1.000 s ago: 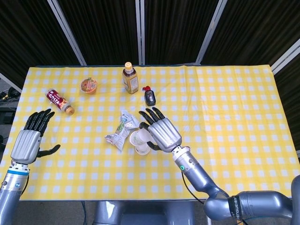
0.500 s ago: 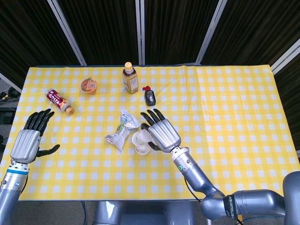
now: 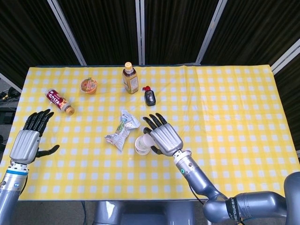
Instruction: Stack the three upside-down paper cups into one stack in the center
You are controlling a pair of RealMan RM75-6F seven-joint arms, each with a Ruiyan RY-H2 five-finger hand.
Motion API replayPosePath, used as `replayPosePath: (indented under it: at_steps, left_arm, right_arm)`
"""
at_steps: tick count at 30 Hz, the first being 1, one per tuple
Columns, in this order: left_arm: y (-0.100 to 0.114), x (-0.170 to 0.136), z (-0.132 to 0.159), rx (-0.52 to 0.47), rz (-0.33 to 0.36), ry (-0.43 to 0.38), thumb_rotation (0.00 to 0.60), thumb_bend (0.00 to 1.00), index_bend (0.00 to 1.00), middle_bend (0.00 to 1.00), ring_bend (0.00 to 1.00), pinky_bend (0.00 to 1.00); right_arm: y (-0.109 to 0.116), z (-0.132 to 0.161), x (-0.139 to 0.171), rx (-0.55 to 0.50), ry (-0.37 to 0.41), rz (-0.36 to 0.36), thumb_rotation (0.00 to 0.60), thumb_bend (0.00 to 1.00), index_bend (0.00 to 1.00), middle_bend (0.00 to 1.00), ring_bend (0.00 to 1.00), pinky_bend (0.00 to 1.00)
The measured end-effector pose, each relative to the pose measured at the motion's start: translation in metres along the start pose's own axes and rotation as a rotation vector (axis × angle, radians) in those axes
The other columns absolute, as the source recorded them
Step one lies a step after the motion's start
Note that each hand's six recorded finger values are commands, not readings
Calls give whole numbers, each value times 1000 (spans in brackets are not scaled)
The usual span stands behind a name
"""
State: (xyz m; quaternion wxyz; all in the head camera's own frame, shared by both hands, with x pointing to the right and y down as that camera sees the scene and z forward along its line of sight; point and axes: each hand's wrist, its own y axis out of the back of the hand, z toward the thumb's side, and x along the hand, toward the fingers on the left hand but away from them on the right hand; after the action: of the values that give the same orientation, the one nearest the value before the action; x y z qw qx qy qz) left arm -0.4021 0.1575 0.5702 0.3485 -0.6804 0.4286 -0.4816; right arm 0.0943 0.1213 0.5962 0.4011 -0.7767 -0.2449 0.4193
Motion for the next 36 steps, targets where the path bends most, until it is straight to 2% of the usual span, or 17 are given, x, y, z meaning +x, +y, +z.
replayPosePath:
  at_steps: [9,16,23,30,36]
  left_arm:
    - [-2,0,0,4,-3,-4,600,185,21,0,0,0]
    - [-2,1,-1,-2,-6,1,600,185,21,0,0,0]
    - [-2,1,-2,-3,-4,3,600,185,21,0,0,0]
    - [-2,1,-4,-2,-4,7,600,185,21,0,0,0]
    - [-4,0,-7,10,-7,19,600,175,21,0,0,0]
  right_arm:
    - [-10,4,-3,5,9,4,600,227,454,74,0,0]
    - [-16,8,-5,11,15,8,600,130,312,0,0,0]
    - [-13,7,-5,4,-1,-20,600,85,256,0,0,0]
    - [-8,-7,0,8,-34,-38,600,85,245,0,0,0]
    - [0,-40,18,5,-98,-81,600,85,183,0,0,0]
